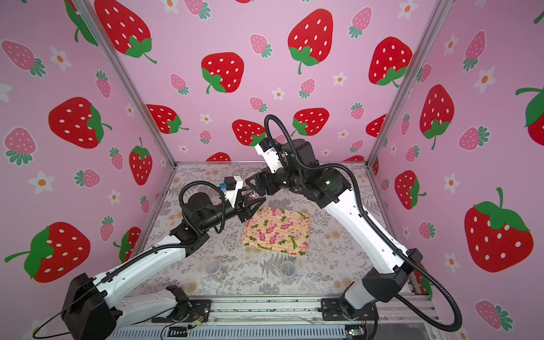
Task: Pour the candies out of the jar
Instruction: Unscrew the lid from the jar.
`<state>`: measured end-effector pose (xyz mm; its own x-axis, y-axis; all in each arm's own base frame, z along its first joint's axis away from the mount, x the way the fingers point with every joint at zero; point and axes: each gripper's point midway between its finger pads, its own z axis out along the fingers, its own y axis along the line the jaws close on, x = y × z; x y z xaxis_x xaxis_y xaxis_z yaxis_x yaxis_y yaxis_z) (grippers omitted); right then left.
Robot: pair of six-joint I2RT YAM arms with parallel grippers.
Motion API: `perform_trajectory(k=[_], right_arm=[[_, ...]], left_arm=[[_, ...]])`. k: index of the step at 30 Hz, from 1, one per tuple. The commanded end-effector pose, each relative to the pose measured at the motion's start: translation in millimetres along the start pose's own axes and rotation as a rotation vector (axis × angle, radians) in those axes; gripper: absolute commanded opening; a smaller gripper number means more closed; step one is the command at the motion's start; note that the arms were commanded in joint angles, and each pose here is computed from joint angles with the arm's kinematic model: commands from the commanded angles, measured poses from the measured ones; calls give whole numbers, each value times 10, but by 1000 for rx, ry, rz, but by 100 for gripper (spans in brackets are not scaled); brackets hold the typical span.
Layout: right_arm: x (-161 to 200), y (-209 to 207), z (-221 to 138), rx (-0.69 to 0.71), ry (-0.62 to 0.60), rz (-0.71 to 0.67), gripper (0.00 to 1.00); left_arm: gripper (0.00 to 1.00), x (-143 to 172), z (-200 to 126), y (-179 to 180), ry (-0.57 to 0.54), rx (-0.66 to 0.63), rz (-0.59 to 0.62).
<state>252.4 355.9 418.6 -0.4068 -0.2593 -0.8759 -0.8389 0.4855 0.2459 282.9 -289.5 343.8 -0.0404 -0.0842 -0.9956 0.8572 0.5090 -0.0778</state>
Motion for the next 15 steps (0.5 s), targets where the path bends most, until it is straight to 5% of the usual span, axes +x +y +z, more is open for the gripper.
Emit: perform_trajectory(k=[1,6,15], right_arm=[[-110,55,-34,-14,-26,-46,62],[-130,146,-66,-63,-26,-122,49],[-313,348,-363,-335,-124,-284,45]], left_arm=[[45,-131,-9,-81,-46,33,28],[45,-125,-38,-138,-39,60,17],[46,-229,-189,-460,-10,212,7]])
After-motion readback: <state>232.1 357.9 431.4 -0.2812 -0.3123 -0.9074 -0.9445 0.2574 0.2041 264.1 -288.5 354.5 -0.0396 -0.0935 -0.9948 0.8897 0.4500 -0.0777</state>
